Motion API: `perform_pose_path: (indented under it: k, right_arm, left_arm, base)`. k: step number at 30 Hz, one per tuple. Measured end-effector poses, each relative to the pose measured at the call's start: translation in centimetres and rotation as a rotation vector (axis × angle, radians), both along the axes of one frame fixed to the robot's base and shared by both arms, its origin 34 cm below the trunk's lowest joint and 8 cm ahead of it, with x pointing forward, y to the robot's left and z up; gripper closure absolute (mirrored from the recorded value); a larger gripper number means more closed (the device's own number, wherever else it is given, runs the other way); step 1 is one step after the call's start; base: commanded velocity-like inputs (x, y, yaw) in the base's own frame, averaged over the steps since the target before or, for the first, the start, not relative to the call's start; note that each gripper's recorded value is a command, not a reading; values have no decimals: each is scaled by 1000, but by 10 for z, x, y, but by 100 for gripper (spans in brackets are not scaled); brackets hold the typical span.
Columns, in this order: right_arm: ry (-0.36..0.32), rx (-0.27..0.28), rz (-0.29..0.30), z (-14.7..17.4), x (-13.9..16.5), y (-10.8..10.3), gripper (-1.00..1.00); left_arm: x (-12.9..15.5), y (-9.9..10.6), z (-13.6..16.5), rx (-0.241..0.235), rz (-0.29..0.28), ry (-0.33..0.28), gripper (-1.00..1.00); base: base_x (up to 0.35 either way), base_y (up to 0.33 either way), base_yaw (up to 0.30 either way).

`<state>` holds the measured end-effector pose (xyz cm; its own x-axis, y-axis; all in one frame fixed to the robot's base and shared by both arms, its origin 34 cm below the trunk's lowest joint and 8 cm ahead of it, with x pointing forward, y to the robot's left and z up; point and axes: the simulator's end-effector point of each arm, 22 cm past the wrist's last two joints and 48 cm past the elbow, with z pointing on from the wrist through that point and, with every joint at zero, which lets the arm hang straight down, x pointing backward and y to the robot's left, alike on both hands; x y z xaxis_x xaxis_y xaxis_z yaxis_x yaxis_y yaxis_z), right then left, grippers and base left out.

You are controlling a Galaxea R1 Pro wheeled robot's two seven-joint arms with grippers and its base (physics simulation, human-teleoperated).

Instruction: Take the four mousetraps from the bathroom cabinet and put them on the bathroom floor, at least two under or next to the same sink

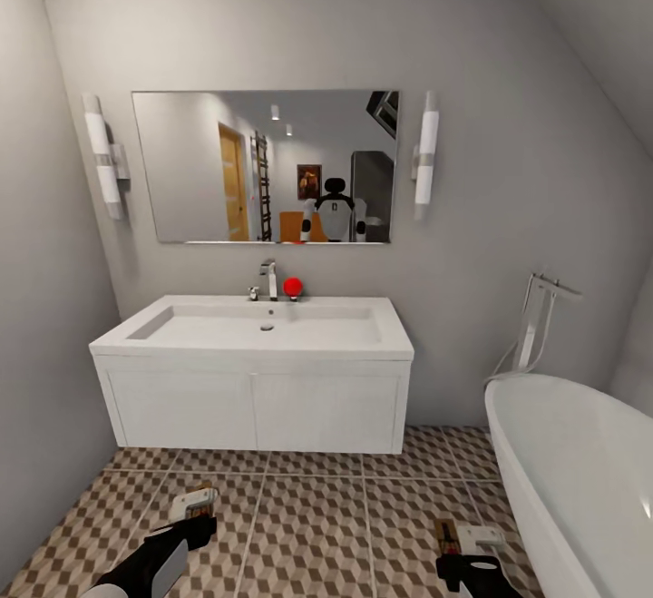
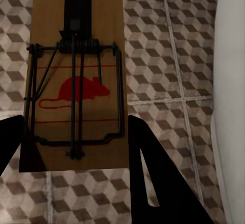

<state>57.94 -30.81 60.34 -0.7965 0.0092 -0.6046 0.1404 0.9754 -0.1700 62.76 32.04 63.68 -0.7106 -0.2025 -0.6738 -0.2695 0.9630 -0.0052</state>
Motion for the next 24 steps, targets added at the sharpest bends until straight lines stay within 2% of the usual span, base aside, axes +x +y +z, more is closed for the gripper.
perform_pose_path:
  k: [17,24]
  right_arm:
    - [3,-5,-1,-1,-1,-1,100]
    - [4,-3,2,-13,-2,0,100]
  left_arm:
    - [2,-4,2,-4,-6,-4,100]
    - [2,-8,-11,-13,-11,-5,100]
  base:
    - [0,0,0]
    - [0,0,0]
